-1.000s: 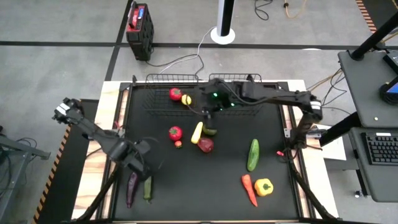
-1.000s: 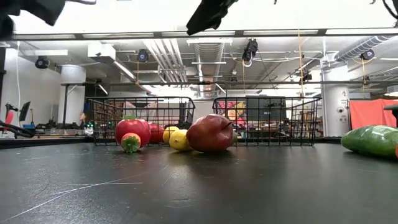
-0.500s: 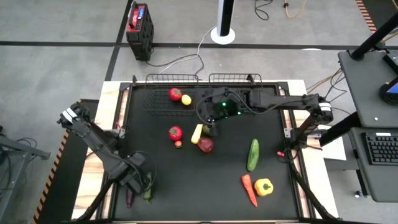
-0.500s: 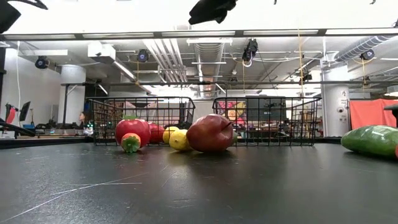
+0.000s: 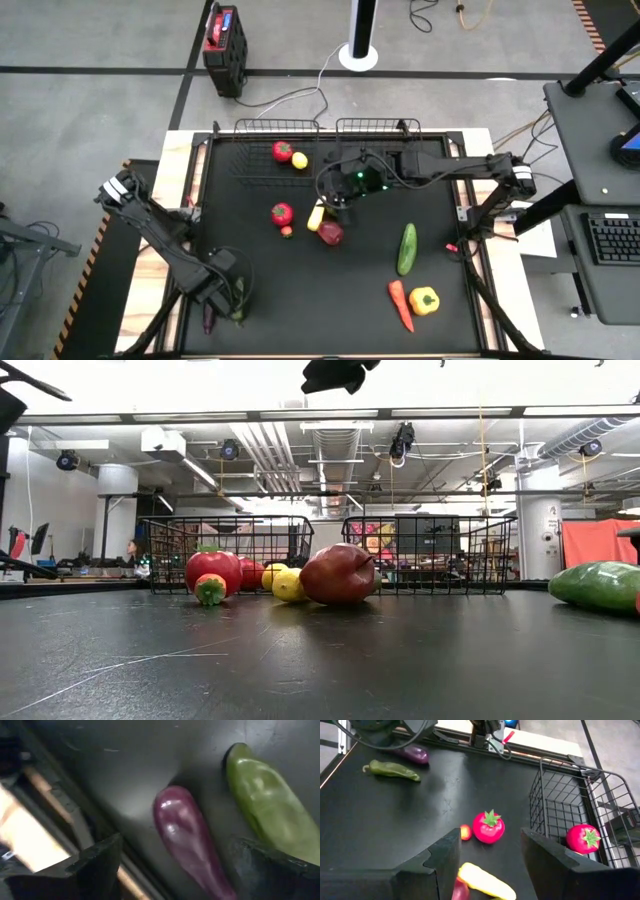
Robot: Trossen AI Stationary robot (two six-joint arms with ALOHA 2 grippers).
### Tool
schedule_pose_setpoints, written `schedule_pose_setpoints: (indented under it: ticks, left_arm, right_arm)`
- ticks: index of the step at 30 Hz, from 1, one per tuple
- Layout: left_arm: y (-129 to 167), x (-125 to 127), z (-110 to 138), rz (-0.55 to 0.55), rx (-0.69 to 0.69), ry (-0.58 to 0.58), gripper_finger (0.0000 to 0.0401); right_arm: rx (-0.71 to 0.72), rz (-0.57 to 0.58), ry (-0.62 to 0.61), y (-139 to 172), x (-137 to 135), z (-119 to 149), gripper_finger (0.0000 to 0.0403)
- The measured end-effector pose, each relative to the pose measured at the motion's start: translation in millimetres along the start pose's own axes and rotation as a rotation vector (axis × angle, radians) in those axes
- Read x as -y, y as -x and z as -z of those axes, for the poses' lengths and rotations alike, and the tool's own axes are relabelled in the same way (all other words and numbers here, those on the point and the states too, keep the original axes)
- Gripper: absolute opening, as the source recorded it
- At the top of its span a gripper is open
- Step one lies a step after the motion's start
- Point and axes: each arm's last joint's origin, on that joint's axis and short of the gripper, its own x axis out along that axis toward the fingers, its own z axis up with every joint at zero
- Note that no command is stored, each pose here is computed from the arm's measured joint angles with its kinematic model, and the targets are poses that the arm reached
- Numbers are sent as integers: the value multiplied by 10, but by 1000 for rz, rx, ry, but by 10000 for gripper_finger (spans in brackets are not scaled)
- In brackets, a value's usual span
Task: Sort produce into baskets
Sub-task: Put the eggplant into the right wire basket
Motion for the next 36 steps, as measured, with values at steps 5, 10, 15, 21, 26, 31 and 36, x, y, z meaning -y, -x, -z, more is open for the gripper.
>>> schedule_pose_setpoints:
  ticks: [5, 10, 15, 21, 26, 31, 36]
  left_arm:
    - [-138, -6, -16, 16, -3, -1, 343]
    - [-256, -53, -37, -7, 0, 4, 335]
    - [-380, -63, -52, 13, -4, 0, 331]
    - [-501, -101, -71, 12, -5, -8, 330]
    - [-563, -100, -74, 33, -18, -32, 314]
    - [-566, -102, -76, 32, -18, -41, 288]
    - [-556, -95, -74, 37, -18, -58, 241]
  right_arm:
    - [0, -1, 6, -1, -6, -1, 194]
    - [-1, -1, 17, -1, -6, 0, 194]
    - [-2, -2, 17, -3, -6, 1, 194]
    - [-9, -3, -2, -4, -7, 8, 194]
    - [-9, -2, -15, -6, -7, 8, 194]
    - [-9, -2, -26, -6, -7, 8, 194]
    - [-9, -2, -26, -6, -7, 8, 194]
